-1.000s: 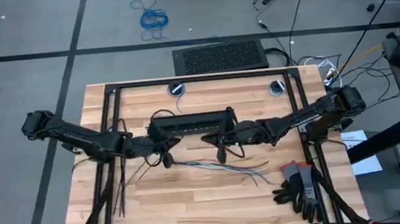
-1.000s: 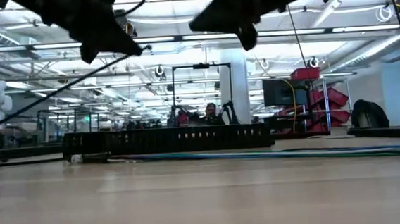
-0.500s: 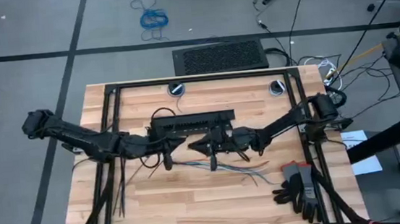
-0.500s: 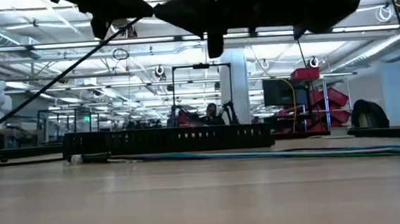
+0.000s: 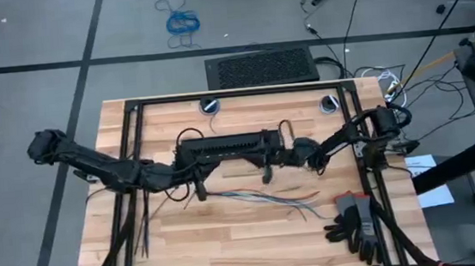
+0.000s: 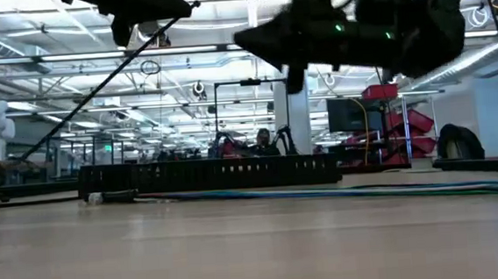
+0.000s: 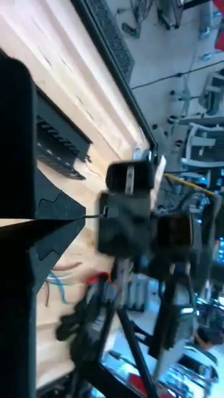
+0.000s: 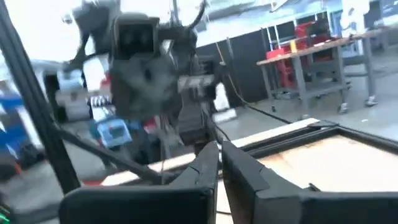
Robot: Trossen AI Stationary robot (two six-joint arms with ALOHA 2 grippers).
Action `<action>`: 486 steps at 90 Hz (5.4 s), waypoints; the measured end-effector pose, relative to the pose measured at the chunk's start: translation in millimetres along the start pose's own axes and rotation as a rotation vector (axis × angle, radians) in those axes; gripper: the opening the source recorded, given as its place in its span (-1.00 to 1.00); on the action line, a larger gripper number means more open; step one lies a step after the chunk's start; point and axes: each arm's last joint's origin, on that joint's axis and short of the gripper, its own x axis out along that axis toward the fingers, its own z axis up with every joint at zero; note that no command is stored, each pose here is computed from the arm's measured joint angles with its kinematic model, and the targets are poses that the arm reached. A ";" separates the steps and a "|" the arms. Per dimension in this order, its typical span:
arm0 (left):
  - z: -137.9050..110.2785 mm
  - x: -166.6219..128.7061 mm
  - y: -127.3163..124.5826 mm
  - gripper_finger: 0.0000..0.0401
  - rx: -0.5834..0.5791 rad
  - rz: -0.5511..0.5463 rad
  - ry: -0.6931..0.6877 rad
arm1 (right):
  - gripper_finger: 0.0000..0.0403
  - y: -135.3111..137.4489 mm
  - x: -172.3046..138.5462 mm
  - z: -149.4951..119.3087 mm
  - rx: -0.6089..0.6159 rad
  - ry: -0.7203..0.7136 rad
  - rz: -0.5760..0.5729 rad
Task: Ziptie cables
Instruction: Wrap the cable wires with zip tie
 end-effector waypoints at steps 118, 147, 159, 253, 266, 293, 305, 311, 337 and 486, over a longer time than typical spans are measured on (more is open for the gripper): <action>-3.0 -8.2 -13.3 -1.00 -0.054 -0.082 -0.137 | -0.46 3.0 -8.4 -28.5 -0.024 0.274 0.007; -5.0 -6.9 -13.7 -1.00 -0.050 -0.066 -0.133 | -0.46 3.8 -8.1 -27.2 0.045 0.260 0.009; -8.1 0.2 -10.9 -1.00 -0.015 -0.045 -0.129 | -0.46 0.4 -3.0 -30.2 0.098 0.314 -0.031; -15.6 36.8 4.9 -1.00 -0.044 -0.078 -0.176 | -0.46 20.0 48.3 -8.3 -0.144 0.232 -0.031; -13.9 37.9 5.3 -1.00 -0.054 -0.087 -0.198 | -0.46 20.2 48.4 -7.9 -0.140 0.229 -0.027; -10.9 39.0 8.1 -1.00 -0.041 -0.086 -0.220 | -0.46 20.7 48.7 -6.8 -0.134 0.217 -0.022; -8.2 40.3 11.2 -1.00 -0.051 -0.078 -0.239 | -0.46 21.9 53.2 -4.5 -0.131 0.217 -0.022; -6.0 40.3 11.8 -1.00 -0.059 -0.088 -0.258 | -0.46 22.2 56.8 -4.1 -0.136 0.227 -0.025; -5.0 40.6 12.3 -1.00 -0.060 -0.104 -0.263 | -0.58 19.4 63.8 -15.4 -0.146 0.238 -0.013; -22.7 41.0 9.9 -1.00 -0.066 -0.090 -0.103 | -0.60 -3.2 59.1 -12.1 -0.041 0.297 0.135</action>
